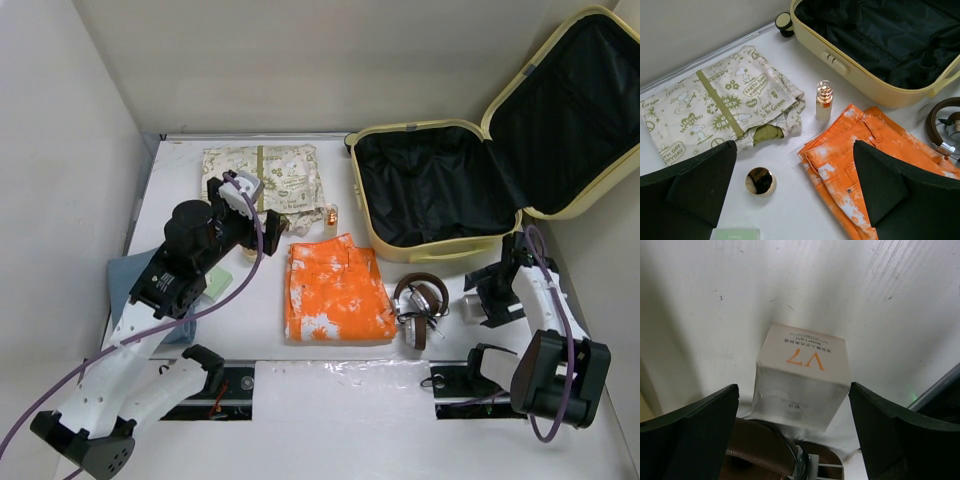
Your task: Pack the luggage
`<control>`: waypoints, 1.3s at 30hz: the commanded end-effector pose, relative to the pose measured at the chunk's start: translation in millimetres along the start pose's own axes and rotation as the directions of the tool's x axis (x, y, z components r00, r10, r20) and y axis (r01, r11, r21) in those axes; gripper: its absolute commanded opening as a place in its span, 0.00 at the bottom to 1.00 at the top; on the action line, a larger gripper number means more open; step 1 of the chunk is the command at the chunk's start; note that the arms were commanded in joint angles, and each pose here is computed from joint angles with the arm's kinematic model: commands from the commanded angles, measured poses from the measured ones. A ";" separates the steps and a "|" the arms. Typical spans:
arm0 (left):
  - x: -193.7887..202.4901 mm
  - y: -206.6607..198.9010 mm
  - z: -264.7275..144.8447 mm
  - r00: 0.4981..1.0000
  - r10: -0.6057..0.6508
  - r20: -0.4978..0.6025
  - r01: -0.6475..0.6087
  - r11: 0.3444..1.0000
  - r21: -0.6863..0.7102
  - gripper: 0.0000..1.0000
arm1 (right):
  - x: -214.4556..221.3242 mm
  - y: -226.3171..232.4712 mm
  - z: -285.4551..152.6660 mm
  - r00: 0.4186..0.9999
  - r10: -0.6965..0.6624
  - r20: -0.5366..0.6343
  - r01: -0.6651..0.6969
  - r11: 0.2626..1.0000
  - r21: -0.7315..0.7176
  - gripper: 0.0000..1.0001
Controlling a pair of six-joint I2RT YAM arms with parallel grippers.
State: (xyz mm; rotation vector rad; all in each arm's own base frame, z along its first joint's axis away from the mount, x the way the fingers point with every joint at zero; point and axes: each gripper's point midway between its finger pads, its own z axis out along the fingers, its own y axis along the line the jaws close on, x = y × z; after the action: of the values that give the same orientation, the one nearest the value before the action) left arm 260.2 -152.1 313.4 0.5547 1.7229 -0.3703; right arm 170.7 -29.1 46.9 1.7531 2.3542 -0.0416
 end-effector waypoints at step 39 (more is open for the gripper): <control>-40.3 57.5 42.7 0.994 -0.021 -0.106 -0.004 0.973 -0.230 1.00 | -89.2 427.1 -200.2 0.198 -0.591 0.782 0.980 0.139 -0.142 0.29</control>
State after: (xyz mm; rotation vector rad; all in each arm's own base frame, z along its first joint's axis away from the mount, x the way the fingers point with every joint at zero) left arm 324.6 -141.5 336.3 0.4401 1.8382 -0.2040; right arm 570.1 51.4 316.5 -0.0172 2.0447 -0.0138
